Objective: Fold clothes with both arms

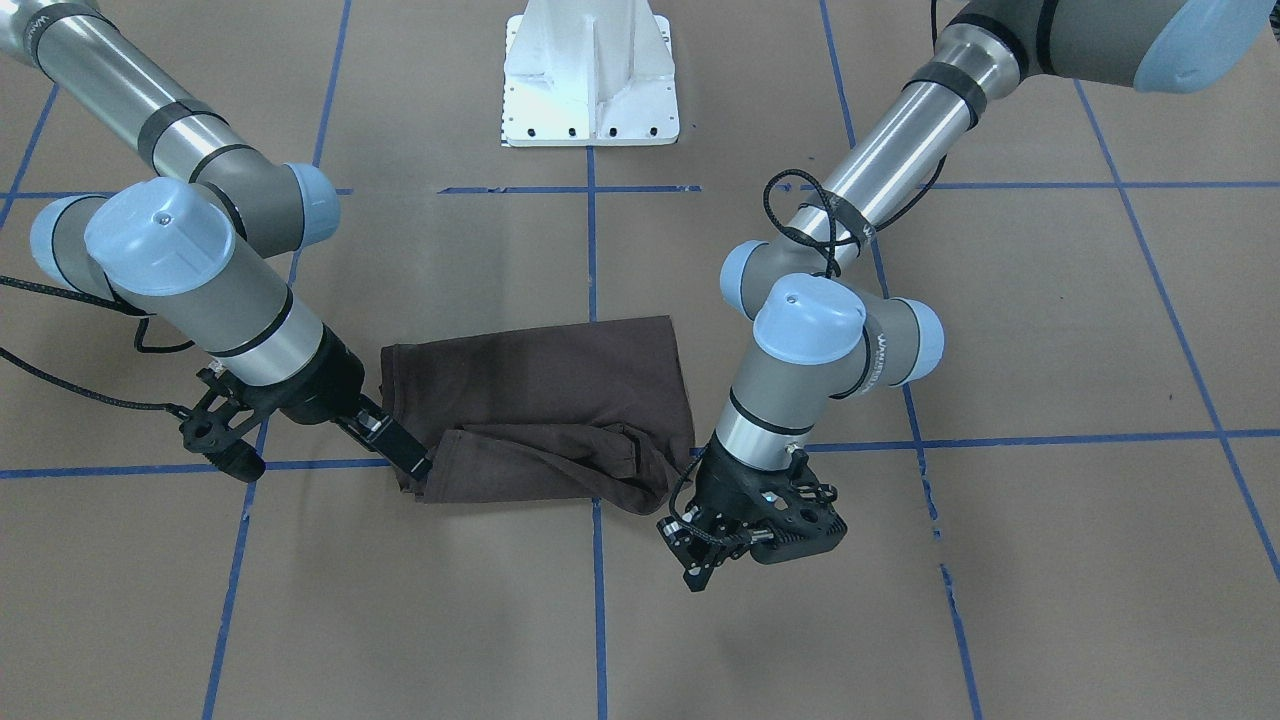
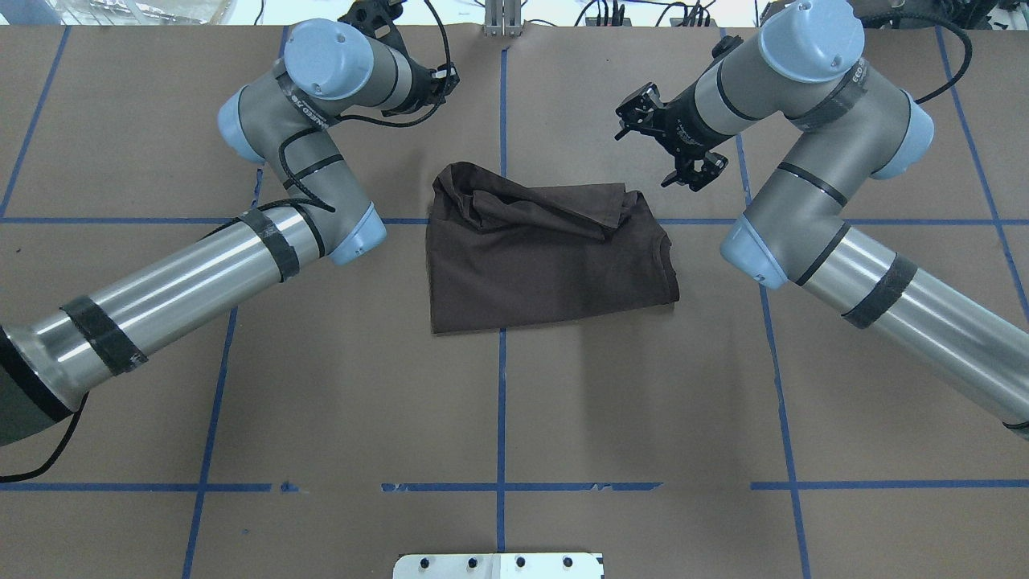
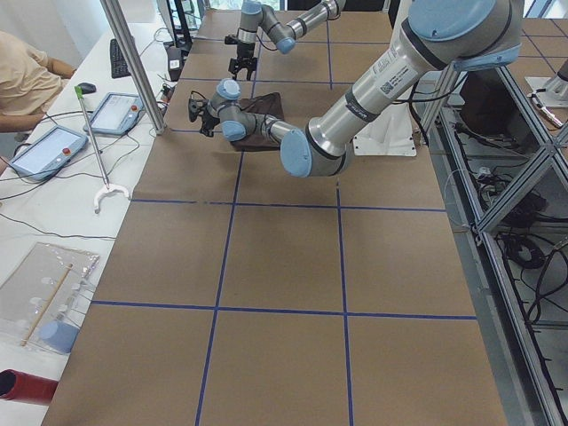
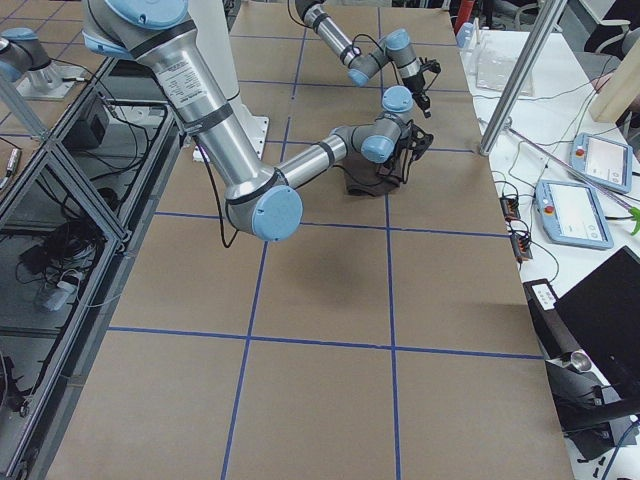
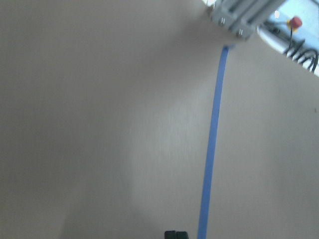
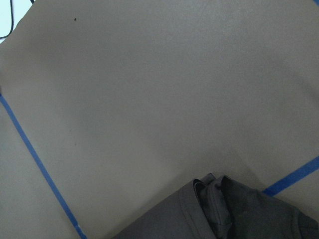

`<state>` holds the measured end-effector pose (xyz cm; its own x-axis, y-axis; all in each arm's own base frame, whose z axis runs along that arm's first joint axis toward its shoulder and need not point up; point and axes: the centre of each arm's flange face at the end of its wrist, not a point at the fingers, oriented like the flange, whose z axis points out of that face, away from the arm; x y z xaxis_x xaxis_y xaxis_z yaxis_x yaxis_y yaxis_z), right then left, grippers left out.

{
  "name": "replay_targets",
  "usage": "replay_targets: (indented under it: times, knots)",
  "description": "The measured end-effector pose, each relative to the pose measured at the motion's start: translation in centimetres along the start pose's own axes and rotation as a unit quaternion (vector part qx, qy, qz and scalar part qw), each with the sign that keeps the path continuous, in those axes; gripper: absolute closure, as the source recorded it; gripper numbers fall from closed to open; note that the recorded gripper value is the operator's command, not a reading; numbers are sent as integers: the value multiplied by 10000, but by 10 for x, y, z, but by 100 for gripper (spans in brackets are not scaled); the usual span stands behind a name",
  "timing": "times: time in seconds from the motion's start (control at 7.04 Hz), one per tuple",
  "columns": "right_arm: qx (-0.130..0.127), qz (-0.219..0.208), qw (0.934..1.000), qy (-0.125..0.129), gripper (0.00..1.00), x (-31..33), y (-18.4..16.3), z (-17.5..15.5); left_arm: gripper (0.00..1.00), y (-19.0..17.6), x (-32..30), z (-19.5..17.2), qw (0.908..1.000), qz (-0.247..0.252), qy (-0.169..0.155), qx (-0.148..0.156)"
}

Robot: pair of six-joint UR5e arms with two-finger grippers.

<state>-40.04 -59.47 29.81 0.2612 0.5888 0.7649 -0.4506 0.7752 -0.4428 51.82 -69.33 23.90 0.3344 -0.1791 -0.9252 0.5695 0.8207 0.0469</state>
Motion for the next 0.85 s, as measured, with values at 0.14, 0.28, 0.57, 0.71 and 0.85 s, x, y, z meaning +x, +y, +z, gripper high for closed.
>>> replay_targets:
  times: [0.14, 0.28, 0.57, 0.71, 0.85]
  knots:
    - [-73, 55, 9999, -52, 2, -1, 17, -2, 100, -7, 14, -11, 9999, -37, 142, -4]
    - [-166, 127, 9997, -105, 5, 0, 47, 1, 100, -13, 22, -28, 9994, -74, 312, -107]
    - [-236, 75, 9996, -125, 10, 12, 130, 28, 100, -44, 6, -90, 9962, -96, 734, -449]
    - [-147, 4, 9998, -127, 11, 12, 156, 44, 100, -57, -10, -126, 9936, -84, 939, -631]
    - [-26, -36, 9999, -95, 14, 6, 164, 62, 100, -68, -33, -162, 9906, -68, 1092, -824]
